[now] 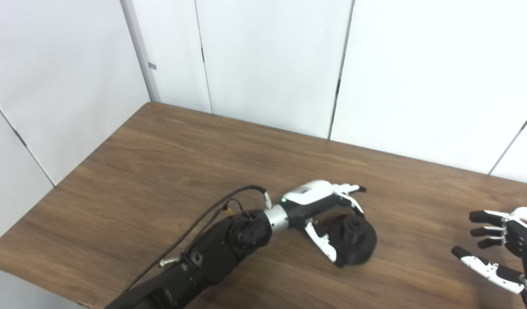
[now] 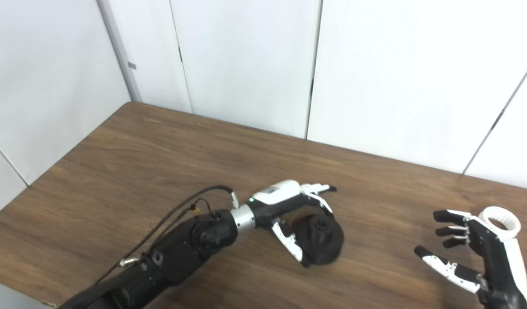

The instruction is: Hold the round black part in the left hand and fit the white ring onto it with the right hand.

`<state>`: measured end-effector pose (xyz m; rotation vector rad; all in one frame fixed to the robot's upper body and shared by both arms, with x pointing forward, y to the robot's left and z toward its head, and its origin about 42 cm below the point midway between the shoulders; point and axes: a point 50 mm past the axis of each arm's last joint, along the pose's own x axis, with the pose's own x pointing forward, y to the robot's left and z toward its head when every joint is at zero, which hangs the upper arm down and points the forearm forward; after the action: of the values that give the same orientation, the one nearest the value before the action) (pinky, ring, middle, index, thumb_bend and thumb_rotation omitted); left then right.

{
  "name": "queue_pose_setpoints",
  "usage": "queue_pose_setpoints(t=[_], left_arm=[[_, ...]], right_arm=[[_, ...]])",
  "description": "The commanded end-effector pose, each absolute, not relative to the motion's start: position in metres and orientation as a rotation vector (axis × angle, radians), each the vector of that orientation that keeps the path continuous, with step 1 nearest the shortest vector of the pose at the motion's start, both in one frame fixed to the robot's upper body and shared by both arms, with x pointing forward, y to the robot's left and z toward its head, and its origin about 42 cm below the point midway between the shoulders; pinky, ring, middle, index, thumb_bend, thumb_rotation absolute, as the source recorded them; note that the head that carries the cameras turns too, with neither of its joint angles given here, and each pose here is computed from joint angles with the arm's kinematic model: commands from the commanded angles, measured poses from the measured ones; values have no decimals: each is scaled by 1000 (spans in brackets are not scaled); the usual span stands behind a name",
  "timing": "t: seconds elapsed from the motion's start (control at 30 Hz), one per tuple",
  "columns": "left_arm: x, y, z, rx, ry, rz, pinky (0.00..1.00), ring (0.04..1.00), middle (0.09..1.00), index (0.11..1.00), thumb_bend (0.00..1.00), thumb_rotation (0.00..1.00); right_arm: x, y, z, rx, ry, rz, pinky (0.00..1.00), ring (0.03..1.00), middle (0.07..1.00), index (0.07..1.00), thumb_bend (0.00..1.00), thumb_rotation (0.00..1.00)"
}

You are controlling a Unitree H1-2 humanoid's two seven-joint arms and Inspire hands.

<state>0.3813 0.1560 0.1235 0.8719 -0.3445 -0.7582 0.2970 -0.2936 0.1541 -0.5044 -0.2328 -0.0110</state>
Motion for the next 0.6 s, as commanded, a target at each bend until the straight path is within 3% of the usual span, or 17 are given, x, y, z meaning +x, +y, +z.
queue_pose_setpoints(t=[0.0, 0.37, 0.57], left_arm=[[370, 150, 108, 921, -312, -830, 1000, 1000, 986, 486, 521, 76], [355, 130, 97, 905, -332, -899, 1000, 1000, 976, 485, 520, 77], [356, 144, 99, 925, -333, -892, 1000, 1000, 984, 486, 520, 77]], right_arm=[[306, -292, 176, -505, -322, -20, 485, 592, 680, 645, 569, 76], [305, -290, 181, -497, -334, -22, 480, 591, 678, 642, 565, 30], [305, -281, 182, -523, -351, -21, 467, 581, 669, 648, 564, 77]])
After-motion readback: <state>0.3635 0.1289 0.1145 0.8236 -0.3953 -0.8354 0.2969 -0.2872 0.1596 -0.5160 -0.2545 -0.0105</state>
